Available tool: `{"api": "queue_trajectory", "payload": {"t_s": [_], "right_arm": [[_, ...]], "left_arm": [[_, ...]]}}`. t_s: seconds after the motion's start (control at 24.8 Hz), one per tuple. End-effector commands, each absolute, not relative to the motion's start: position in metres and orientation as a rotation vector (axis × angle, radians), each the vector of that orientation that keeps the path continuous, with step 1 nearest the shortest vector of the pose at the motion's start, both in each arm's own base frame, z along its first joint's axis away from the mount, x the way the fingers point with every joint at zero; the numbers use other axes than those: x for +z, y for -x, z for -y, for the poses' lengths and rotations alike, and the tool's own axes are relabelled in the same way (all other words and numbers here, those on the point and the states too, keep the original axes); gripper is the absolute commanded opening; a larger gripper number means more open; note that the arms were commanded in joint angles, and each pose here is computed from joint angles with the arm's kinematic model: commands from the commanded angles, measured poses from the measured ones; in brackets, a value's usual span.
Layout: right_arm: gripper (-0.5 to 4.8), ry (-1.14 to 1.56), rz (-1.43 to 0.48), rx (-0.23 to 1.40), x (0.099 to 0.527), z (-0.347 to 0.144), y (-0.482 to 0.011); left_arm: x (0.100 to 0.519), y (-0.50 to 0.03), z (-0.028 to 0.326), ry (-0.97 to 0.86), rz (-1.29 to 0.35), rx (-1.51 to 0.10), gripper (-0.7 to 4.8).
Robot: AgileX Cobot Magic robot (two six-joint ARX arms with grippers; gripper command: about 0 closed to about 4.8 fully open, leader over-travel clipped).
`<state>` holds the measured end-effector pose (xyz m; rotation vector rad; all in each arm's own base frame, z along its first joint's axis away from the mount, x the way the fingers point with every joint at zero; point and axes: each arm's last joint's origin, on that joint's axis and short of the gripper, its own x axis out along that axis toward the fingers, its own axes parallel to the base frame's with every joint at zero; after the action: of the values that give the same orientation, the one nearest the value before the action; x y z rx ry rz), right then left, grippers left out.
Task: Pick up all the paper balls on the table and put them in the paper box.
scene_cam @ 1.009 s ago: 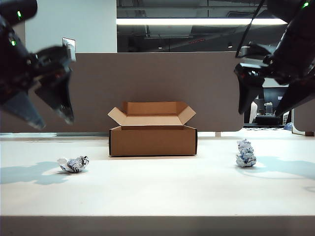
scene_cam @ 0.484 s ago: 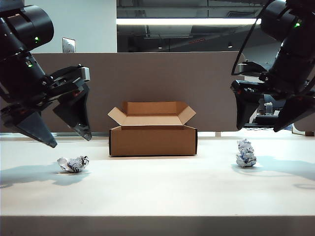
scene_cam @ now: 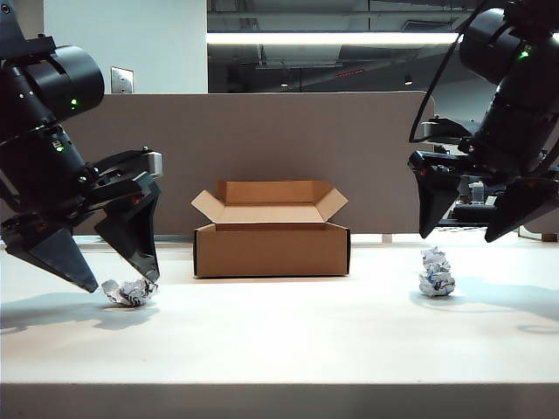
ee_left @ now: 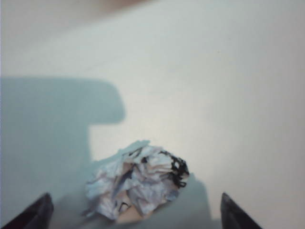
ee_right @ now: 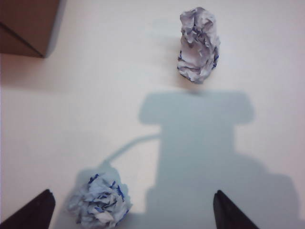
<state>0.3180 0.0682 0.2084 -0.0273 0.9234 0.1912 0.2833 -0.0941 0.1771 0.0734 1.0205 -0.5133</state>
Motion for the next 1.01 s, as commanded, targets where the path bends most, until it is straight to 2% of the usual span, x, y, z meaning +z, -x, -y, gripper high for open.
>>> {"api": "queue_trajectory", "payload": {"t_s": [0.04, 0.93, 1.01], "right_arm": [[4.79, 0.008, -0.906, 0.185, 0.207, -0.070, -0.322], [4.79, 0.037, -1.025, 0.225, 0.174, -0.096, -0.323], [4.60, 0.040, -1.036, 0.221, 0.174, -0.096, -0.322]], "left_arm": [[0.181, -0.287, 0.095, -0.077, -0.974, -0.503, 4.44], [0.173, -0.288, 0.097, -0.017, -1.032, -0.515, 4.26], [0.173, -0.288, 0.097, -0.017, -1.026, -0.515, 4.26]]}}
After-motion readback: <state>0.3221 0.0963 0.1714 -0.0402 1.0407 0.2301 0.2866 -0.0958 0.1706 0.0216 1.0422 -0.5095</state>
